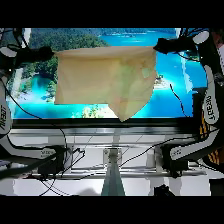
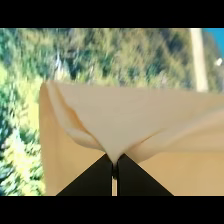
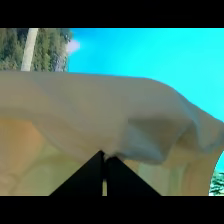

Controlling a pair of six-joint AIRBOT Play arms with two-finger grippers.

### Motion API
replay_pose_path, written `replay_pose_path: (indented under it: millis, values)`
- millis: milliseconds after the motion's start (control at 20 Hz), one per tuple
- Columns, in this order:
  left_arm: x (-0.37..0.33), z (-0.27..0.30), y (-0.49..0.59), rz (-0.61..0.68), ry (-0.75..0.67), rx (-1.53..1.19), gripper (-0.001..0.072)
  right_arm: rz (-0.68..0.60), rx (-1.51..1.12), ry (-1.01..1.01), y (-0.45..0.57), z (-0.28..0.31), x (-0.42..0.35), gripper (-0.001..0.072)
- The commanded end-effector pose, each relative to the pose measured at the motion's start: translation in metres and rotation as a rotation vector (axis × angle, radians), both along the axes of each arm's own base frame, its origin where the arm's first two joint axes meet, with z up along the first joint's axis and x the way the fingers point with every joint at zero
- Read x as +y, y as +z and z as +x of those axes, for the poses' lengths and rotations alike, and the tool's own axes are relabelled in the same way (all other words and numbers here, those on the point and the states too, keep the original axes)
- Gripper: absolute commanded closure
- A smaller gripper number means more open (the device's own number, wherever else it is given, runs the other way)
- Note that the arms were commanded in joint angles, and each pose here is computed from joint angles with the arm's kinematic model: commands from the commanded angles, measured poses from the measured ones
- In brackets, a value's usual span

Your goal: Fold the clothes and pants, and hang the long-sleeved shirts on hangers.

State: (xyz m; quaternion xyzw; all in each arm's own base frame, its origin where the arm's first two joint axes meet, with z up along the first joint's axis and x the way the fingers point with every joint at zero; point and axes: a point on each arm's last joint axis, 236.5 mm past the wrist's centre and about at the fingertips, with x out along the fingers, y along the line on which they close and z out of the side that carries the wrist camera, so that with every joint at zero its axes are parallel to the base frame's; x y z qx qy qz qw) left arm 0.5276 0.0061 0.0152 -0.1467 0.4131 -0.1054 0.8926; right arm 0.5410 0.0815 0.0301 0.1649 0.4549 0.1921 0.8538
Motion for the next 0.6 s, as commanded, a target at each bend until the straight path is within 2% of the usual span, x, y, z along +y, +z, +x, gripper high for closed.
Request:
replay_pose_path:
  millis: [0, 150, 200, 250, 300, 350, 400, 500, 550]
  values:
    - [0.022, -0.032, -0.051, 0.127, -0.015, 0.205, 0.0695, -0.007, 0.148, 0.033, -0.046, -0.031, 0.009, 0.0704]
    - [0.023, -0.04, -0.073, 0.114, -0.01, 0.276, 0.0693, -0.008, 0.297, -0.005, -0.087, -0.063, 0.005, 0.0692]
    - [0.018, -0.042, -0.079, 0.108, -0.021, 0.293, 0.0657, 0.001, 0.327, -0.015, -0.094, -0.069, 0.006, 0.0495]
    - [0.015, -0.044, -0.085, 0.105, -0.031, 0.31, 0.045, 0.009, 0.349, -0.014, -0.097, -0.075, 0.008, 0.0183]
    - [0.013, -0.046, -0.087, 0.103, -0.038, 0.321, 0.0134, 0.004, 0.356, -0.003, -0.097, -0.078, 0.01, 0.0119]
    - [0.01, -0.047, -0.087, 0.103, -0.045, 0.325, 0.0011, 0.004, 0.361, 0.006, -0.095, -0.08, 0.01, 0.012]
    - [0.009, -0.05, -0.084, 0.1, -0.054, 0.333, 0.0014, 0.002, 0.366, 0.011, -0.092, -0.083, 0.009, 0.0126]
    - [0.011, -0.059, -0.07, 0.114, -0.082, 0.336, 0.0016, -0.037, 0.382, 0.085, -0.086, -0.098, 0.002, 0.0341]
    - [0.014, -0.064, -0.059, 0.116, -0.084, 0.333, 0.0017, -0.063, 0.411, 0.139, -0.084, -0.113, -0.004, 0.037]
